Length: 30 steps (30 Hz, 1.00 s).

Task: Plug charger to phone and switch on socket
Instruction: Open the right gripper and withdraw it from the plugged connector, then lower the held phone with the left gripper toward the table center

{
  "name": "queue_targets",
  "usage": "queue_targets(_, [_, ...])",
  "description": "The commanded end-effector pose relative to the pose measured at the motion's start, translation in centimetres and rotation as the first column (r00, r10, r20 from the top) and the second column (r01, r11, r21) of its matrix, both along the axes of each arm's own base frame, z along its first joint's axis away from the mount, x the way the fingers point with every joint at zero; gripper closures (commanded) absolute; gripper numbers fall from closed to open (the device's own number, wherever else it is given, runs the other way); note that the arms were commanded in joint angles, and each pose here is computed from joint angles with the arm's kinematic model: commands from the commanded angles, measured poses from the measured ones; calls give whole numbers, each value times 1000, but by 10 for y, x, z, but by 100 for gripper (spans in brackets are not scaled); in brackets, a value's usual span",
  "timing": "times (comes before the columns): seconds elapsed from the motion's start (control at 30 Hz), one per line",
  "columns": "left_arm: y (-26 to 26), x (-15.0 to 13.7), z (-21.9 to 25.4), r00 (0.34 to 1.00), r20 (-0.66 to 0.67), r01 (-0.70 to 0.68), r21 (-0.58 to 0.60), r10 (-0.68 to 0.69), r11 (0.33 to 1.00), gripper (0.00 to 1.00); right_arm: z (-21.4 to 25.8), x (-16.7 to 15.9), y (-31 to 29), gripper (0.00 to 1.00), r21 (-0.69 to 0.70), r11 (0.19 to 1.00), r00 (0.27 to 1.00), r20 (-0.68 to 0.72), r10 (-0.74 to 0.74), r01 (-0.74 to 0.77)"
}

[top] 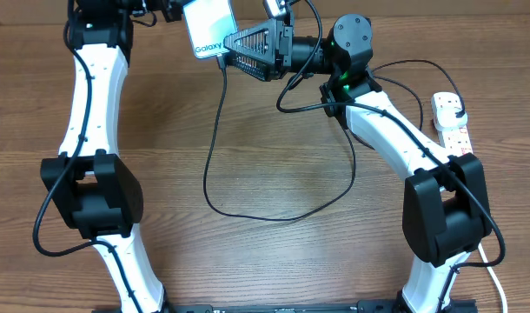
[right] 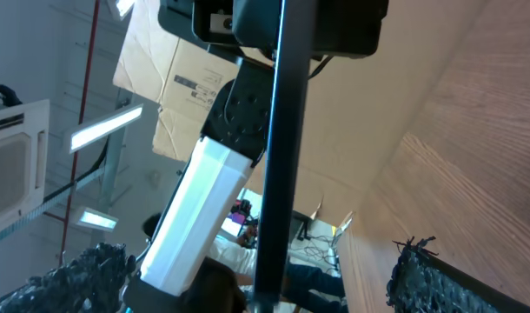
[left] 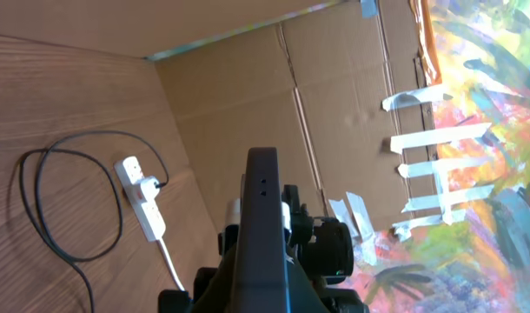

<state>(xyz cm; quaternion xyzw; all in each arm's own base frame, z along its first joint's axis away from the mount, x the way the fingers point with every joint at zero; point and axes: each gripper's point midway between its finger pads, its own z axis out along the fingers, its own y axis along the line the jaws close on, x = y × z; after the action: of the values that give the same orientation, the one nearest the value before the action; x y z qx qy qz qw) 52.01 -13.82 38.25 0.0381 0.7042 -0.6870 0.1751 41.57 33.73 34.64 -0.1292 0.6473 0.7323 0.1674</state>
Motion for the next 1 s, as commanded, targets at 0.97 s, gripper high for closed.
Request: queue_targets(0.97, [-5,-4,-19,995,82,-56,85,49,995,96,-179,48,-139,3,-629,742,850,-239,-469,232])
